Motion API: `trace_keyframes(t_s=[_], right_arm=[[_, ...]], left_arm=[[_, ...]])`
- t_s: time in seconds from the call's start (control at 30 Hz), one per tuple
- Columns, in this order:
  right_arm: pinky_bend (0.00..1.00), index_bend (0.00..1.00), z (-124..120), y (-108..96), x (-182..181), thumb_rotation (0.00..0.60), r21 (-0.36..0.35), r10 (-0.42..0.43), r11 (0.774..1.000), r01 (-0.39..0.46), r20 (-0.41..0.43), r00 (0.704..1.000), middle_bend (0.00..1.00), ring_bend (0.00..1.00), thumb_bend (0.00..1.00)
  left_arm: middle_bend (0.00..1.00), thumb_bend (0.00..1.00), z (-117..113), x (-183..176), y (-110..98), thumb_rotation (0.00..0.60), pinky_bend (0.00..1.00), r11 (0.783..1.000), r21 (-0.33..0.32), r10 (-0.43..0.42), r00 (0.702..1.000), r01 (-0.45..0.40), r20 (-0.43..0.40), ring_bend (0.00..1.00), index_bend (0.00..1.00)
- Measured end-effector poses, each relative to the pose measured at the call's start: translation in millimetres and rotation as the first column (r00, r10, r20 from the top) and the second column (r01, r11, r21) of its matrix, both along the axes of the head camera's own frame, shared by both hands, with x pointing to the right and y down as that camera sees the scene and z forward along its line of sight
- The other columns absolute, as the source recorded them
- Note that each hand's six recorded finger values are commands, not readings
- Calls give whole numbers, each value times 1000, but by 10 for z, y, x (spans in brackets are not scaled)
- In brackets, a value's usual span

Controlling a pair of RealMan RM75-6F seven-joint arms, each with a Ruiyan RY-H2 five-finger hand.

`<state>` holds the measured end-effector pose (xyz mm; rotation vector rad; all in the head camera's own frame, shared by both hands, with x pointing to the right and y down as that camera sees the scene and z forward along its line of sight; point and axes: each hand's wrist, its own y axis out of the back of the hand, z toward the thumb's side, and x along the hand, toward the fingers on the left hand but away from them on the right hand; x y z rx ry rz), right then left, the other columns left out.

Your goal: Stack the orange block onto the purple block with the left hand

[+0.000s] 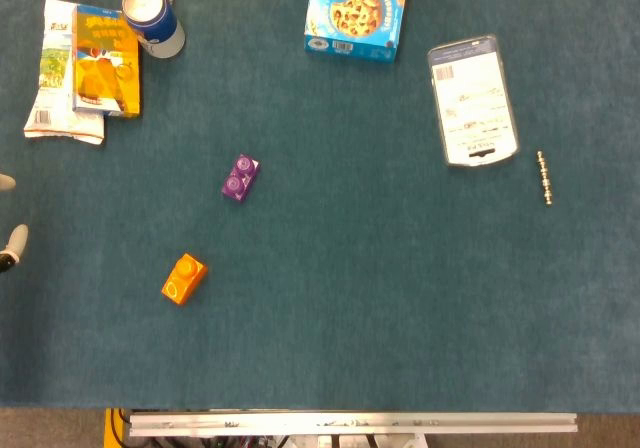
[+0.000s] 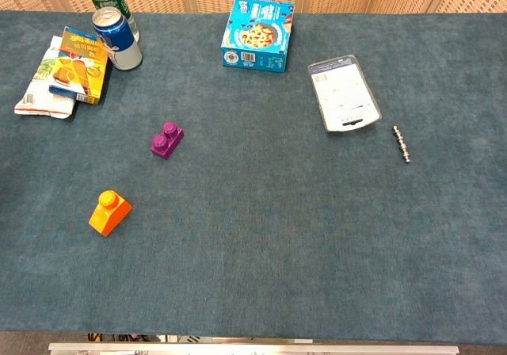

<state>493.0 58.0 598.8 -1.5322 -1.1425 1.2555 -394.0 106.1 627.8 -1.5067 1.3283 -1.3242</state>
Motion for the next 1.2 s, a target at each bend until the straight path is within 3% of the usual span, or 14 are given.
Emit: trace_keyframes(t_s=[0.43,0.7,0.93,1.2], right_arm=[[469,506,-31,-27,-7,600,14,-5,1000,5,1,1000,507,435,204],[469,506,-99,-112,-26,600,36,-19,999,19,-5,1000,507,435,205],[469,506,-131,-171,-65,600,42,-33,999,34,-13,999,507,435,205],[469,506,-121,-188,-94,600,35,-37,999,38,-15,999,507,435,205]], left_arm=[[236,270,-15,-12,8,600,139,1000,-7,11,1000,-11,-2,170,361],[228,270,56,43,7,600,139,989,-98,107,994,-109,-32,170,357],[248,269,147,161,-4,600,139,954,-185,225,972,-235,-75,171,340],[276,255,239,379,-120,600,133,894,-242,350,925,-376,-145,170,335]])
